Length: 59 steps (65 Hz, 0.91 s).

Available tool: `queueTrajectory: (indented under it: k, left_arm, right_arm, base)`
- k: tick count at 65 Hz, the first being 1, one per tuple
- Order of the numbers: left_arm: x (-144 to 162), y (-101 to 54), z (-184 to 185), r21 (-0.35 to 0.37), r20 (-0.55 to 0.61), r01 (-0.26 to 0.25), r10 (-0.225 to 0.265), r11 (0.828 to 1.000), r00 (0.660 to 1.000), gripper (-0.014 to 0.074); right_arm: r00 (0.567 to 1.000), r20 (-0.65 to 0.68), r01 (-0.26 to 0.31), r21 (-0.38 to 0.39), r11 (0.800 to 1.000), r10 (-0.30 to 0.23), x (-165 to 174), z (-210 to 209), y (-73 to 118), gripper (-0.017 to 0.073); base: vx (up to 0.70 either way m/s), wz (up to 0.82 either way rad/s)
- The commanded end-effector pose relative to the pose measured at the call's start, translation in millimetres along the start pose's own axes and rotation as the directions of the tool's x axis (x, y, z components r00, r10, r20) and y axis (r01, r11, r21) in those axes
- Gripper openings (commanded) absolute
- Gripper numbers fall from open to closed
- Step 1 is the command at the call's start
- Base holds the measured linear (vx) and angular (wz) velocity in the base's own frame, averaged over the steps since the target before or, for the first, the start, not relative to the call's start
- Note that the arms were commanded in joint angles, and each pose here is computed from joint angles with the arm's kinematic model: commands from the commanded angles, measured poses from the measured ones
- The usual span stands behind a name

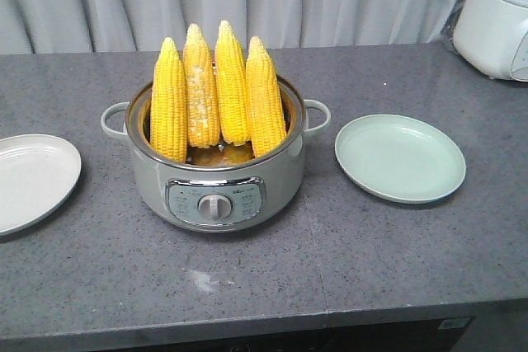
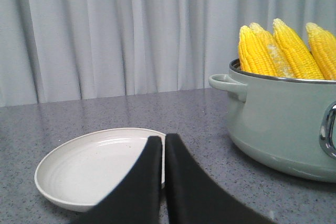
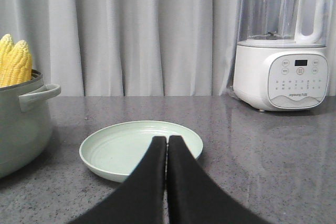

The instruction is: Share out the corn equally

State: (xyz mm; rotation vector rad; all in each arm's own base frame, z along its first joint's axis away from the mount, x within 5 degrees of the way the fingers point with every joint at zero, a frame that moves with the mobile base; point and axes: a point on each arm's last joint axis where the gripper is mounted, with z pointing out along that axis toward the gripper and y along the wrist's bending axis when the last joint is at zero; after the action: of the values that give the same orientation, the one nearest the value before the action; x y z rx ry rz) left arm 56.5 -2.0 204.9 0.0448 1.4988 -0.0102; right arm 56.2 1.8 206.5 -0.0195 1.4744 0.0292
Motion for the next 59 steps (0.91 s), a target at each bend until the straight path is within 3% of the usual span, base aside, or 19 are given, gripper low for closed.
queueTrajectory:
  k: [1, 46, 59]
  left_arm:
    - [-4.0, -0.4, -1.4, 0.006, 0.077, 0.011, -0.011, 1.0, 0.997, -0.0007]
    - [-7.9, -0.4, -1.7, 0.007, 0.1, 0.014, -0.014, 1.0, 0.995, -0.0007]
    - [-40.3, 0.9, -6.8, 0.002, 0.119, 0.034, -0.034, 0.999, 0.992, -0.0007]
  right_arm:
    - [0.997, 0.075, 0.011, 0.003, 1.0, -0.011, -4.8, -0.3, -0.1, -0.001]
    - [0.994, 0.112, 0.01, 0.003, 1.0, -0.01, -10.3, -0.6, 0.0, -0.001]
    - [0.999, 0.043, 0.009, 0.004, 1.0, -0.009, -35.9, 5.4, -0.1, -0.001]
  base:
    - [0.0, 0.0]
    - [0.0, 0.0]
    - [0.0, 0.0]
